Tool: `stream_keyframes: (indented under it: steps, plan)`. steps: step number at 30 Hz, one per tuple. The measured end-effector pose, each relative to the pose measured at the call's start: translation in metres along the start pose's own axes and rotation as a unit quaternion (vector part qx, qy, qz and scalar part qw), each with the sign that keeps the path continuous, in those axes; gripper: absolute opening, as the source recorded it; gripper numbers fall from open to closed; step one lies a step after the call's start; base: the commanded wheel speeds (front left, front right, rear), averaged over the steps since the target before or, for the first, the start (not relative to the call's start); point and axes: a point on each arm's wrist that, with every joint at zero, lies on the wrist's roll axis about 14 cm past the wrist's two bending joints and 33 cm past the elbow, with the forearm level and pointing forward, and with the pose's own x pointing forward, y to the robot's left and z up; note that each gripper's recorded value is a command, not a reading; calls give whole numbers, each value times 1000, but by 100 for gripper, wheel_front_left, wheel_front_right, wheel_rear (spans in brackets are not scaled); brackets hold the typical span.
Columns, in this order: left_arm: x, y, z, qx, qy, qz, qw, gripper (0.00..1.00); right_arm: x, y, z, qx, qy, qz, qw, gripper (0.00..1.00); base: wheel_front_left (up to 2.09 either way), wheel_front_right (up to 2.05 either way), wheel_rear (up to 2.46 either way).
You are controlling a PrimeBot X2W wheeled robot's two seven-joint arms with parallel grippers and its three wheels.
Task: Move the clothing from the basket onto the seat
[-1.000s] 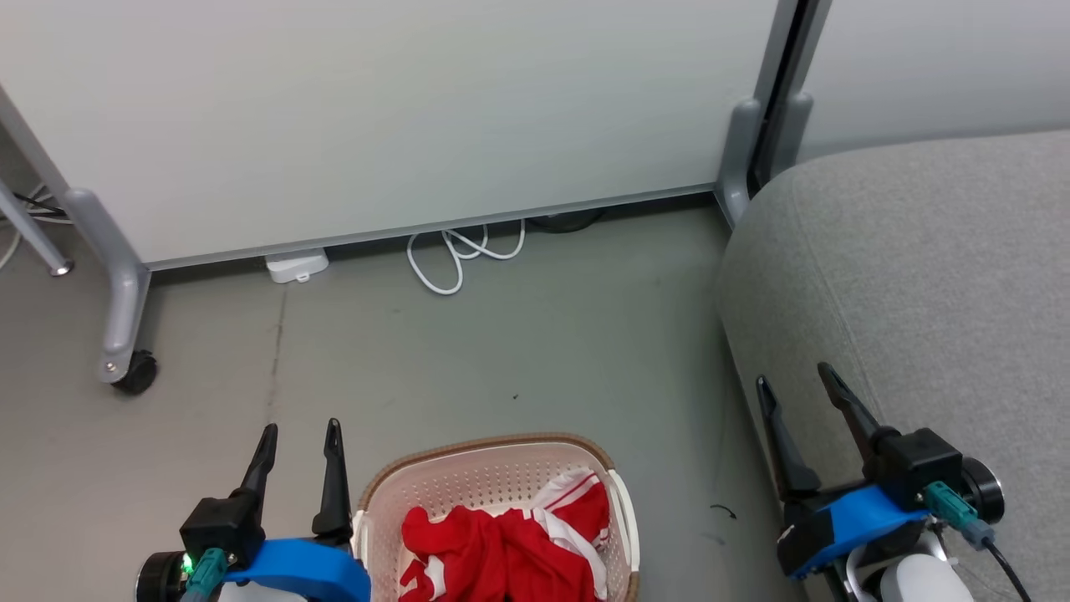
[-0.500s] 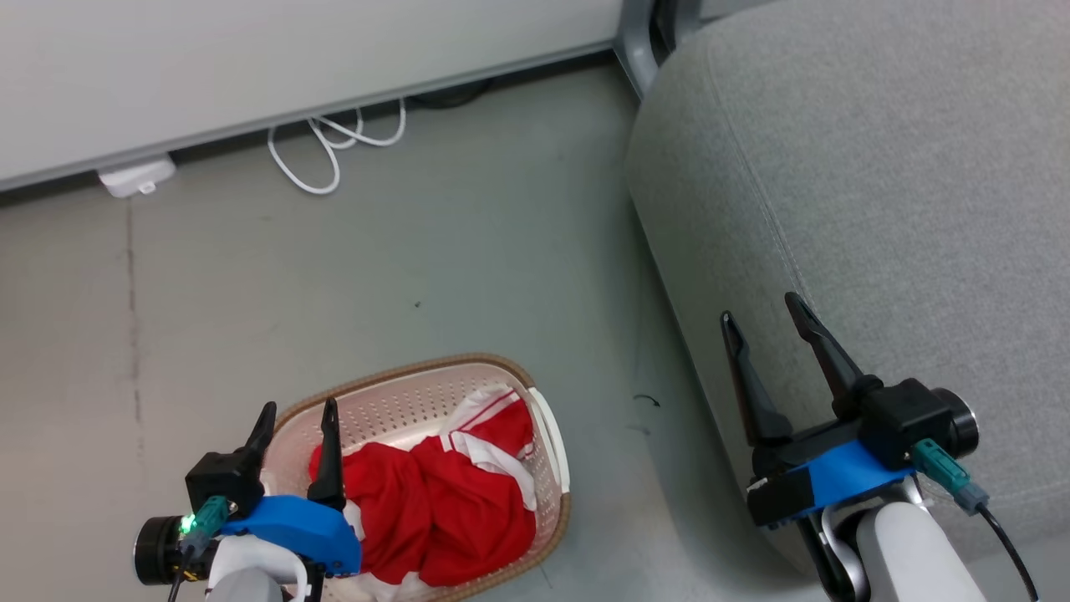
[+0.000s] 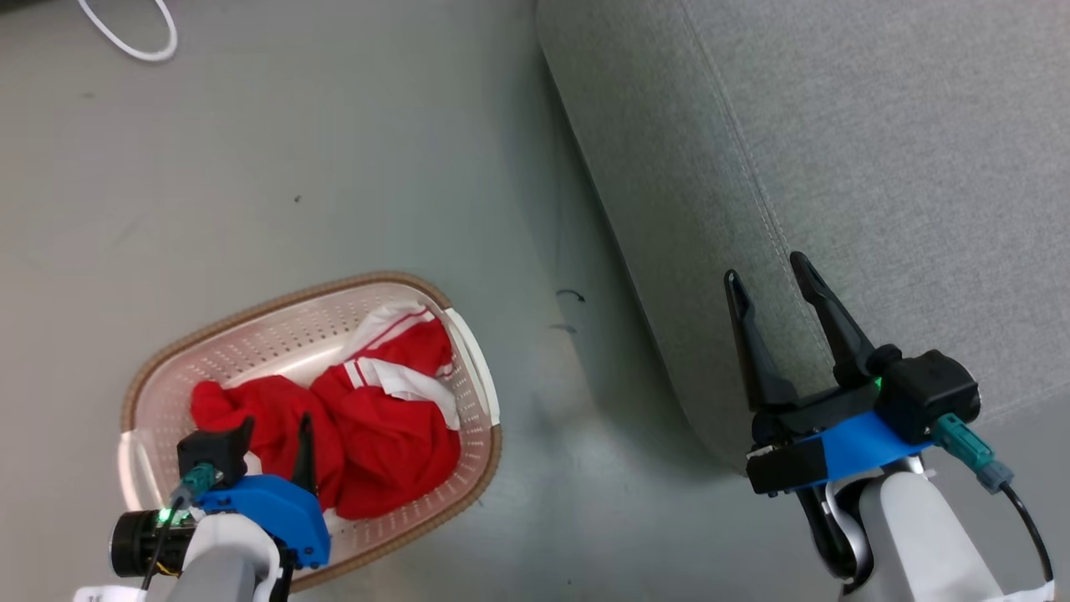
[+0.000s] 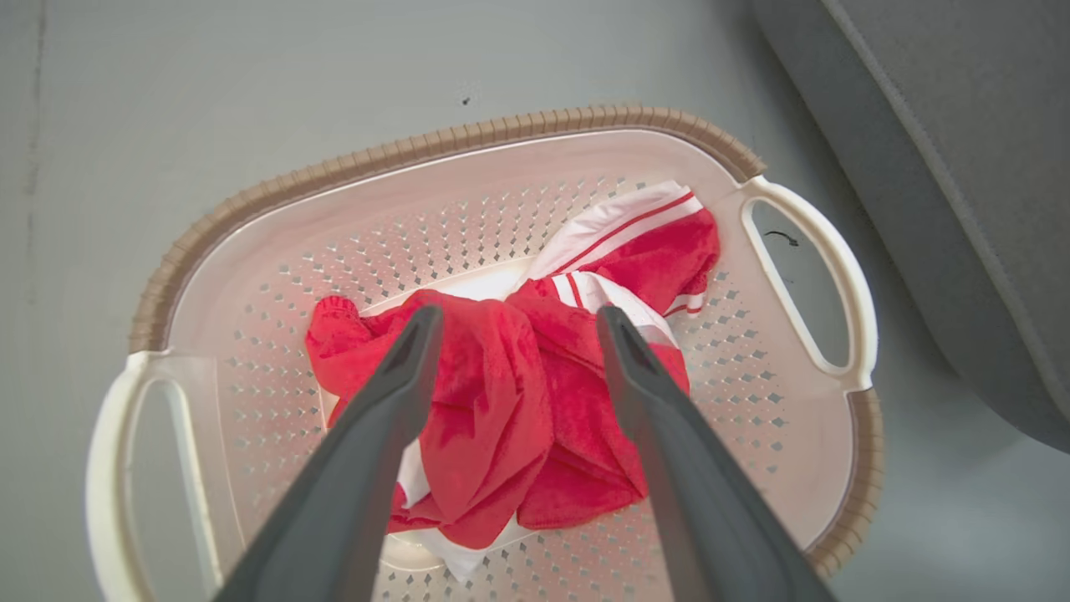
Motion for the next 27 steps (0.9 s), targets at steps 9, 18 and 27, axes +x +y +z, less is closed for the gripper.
stream_keyframes:
  steps: [9,18,27]
  plan:
    - [34,1,-27,8,50,-12,999,100,15,-6,-20,-1,21,-8,1000,100,0,0,0]
    - [61,14,-55,20,96,-6,995,100,29,-2,-46,6,47,-2,999,100,0,0,0]
    - [80,16,-82,25,143,-10,989,0,33,-5,-70,12,75,-7,997,100,0,0,0]
